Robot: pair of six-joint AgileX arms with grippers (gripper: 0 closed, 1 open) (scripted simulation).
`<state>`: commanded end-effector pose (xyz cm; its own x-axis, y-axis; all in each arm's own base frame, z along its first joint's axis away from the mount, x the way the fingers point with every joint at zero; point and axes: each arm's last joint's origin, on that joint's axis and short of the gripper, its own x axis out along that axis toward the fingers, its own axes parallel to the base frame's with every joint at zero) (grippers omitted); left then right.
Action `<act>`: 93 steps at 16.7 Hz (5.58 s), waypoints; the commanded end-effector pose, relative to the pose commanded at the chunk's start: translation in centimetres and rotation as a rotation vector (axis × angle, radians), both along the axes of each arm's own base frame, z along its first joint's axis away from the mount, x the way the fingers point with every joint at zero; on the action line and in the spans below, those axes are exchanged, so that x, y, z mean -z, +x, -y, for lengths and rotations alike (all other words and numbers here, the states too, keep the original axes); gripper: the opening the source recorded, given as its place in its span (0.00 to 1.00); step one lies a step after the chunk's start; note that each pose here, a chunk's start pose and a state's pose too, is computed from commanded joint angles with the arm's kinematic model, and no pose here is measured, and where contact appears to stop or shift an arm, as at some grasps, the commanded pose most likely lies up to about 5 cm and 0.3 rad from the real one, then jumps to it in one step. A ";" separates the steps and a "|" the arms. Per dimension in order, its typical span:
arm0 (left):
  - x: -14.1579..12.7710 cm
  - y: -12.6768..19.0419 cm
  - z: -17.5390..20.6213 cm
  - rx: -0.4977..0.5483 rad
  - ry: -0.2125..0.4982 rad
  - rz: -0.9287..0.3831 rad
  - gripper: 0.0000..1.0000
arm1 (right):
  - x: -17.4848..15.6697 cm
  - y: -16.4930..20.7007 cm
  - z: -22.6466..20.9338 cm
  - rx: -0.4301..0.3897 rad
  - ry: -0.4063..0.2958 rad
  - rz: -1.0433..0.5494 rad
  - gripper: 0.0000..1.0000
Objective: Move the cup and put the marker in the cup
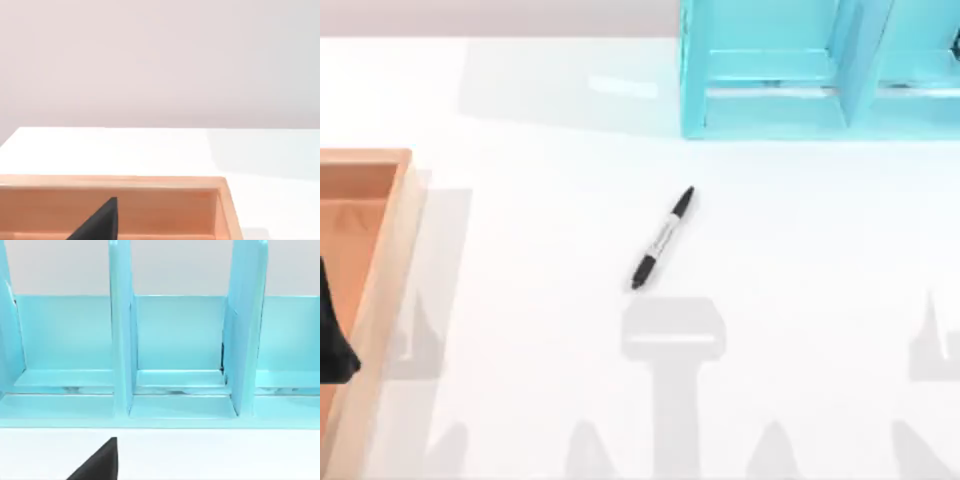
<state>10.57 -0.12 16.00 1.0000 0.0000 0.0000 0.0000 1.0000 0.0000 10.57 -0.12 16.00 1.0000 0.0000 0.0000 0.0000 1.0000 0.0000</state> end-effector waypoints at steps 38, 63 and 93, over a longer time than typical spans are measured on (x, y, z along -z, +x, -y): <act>-8.4 21.6 -6.9 0.017 0.020 -1.573 1.00 | 0.0 0.0 0.0 0.000 0.000 0.000 1.00; 1.2 21.5 -7.0 0.016 0.019 -1.572 0.17 | 0.0 0.0 0.0 0.000 0.000 0.000 1.00; -13.8 21.3 8.0 0.017 0.021 -1.570 0.00 | 0.0 0.0 0.0 0.000 0.000 0.000 1.00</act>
<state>31.85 -8.07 29.84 0.0008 0.0026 -1.0000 0.0239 0.9997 0.0026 10.57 -0.12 16.00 1.0000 0.0000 0.0000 0.0000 1.0000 0.0000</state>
